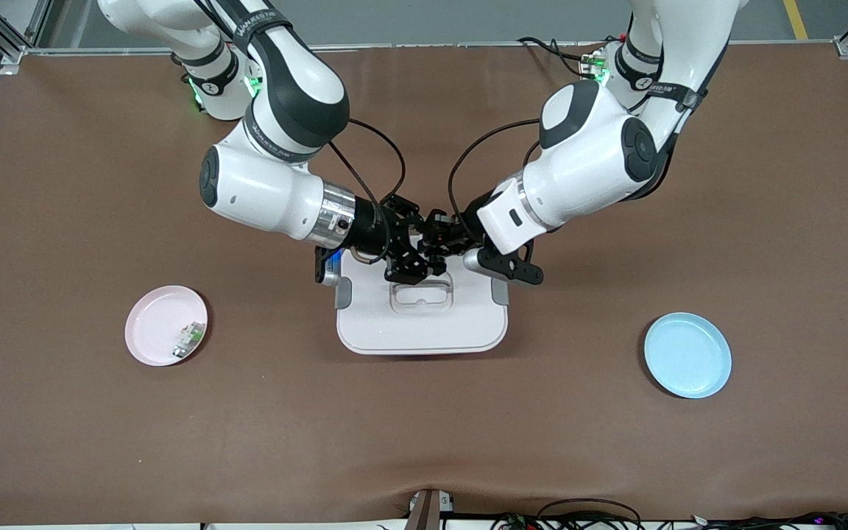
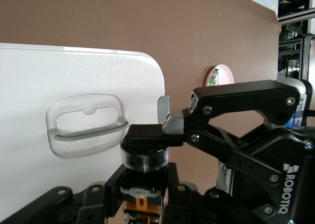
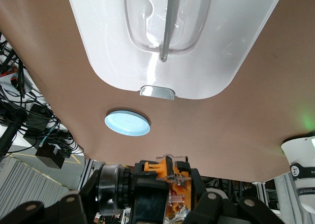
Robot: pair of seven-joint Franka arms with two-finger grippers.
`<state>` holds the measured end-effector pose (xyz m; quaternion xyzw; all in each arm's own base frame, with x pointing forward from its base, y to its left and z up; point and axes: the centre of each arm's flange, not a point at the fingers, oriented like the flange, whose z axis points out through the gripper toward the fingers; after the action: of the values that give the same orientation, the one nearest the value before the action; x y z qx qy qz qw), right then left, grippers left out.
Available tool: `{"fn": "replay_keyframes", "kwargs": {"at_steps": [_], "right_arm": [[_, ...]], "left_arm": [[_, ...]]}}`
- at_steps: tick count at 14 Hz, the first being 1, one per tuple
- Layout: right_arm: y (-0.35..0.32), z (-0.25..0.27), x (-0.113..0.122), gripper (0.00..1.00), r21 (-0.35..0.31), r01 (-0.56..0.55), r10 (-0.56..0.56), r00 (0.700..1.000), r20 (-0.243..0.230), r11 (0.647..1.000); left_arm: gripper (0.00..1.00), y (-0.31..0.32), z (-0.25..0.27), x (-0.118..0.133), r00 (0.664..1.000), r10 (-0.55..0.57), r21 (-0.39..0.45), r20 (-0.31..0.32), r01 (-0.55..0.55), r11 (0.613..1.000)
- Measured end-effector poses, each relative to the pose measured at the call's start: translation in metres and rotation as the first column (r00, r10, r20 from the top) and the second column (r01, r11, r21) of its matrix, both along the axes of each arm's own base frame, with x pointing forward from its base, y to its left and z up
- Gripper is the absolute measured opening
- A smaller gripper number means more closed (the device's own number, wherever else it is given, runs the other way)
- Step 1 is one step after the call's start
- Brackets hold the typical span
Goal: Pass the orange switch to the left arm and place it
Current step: 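Grasp the orange switch with the left gripper beside the right gripper, then open the right gripper and pull the switch away with the left gripper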
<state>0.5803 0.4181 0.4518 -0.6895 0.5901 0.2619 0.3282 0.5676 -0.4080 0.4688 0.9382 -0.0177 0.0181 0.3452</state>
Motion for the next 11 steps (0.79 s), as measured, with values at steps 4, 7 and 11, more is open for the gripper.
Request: {"fn": "replay_keyframes", "kwargs": {"at_steps": [4,7,11], "right_arm": [[0.000,0.004,0.001,0.90,0.003,0.000,0.000,1.000,0.009,1.000],[-0.002,0.009,0.004,1.00,0.006,0.001,-0.001,1.000,0.020,1.000],[-0.025,0.013,0.014,1.00,0.001,-0.101,0.101,0.993,0.054,0.995]], "left_arm": [[0.36,0.013,-0.001,0.005,1.000,-0.005,0.014,-0.018,0.005,1.000],[0.36,0.026,-0.001,0.009,0.999,-0.016,0.044,-0.030,0.017,0.999],[0.36,0.066,-0.007,0.025,0.998,-0.014,0.116,-0.063,0.021,0.993]]}}
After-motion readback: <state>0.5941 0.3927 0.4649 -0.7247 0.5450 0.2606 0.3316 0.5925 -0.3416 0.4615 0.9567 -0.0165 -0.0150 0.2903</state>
